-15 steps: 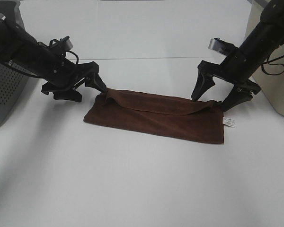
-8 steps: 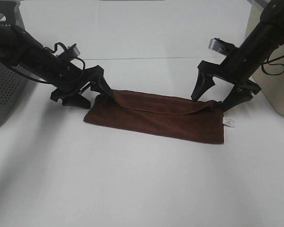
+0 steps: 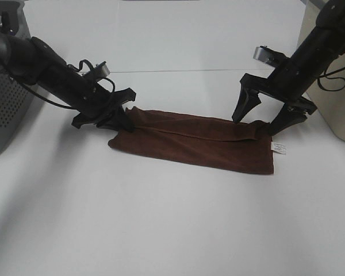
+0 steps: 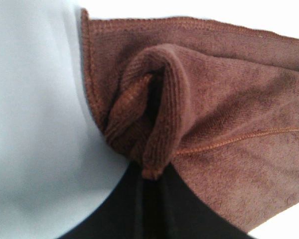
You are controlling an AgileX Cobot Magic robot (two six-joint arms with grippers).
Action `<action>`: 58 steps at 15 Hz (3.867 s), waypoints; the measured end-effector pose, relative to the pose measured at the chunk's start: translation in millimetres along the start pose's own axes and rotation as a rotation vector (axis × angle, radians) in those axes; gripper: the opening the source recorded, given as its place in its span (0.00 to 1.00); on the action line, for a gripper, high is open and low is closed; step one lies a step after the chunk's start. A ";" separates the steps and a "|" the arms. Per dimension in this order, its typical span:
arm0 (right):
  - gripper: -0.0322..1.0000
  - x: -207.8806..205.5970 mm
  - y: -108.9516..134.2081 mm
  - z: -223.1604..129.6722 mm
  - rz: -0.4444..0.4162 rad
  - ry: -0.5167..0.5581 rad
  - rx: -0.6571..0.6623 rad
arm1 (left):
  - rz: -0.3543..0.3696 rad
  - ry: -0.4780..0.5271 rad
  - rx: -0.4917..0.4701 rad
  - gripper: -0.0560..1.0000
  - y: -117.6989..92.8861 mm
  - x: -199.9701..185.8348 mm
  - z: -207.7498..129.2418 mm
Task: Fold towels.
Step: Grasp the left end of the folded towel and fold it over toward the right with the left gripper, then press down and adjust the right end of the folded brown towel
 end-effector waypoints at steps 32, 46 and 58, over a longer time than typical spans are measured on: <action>0.85 0.0 -0.4 0.7 -0.004 -0.006 0.000 | 0.002 -0.033 0.070 0.16 -162.4 17.9 -54.0; 0.85 -10.7 26.2 6.1 0.190 -0.073 -0.030 | 0.015 -0.081 0.037 0.83 -147.2 -22.4 6.5; 0.82 58.1 112.7 39.8 0.262 -0.212 -0.188 | 0.324 -0.028 0.089 0.83 -76.1 -67.1 34.2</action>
Point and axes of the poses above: a point on each arm's last joint axis where the gripper is mounted, x pointing out along that axis toward the gripper, y along the wrist's bending axis when the last joint is at zero, z = x × y, the point moved 2 cm from there along x, pointing out along that axis toward the gripper, and after that the axes turned 9 degrees about -x, right-handed, at the moved point
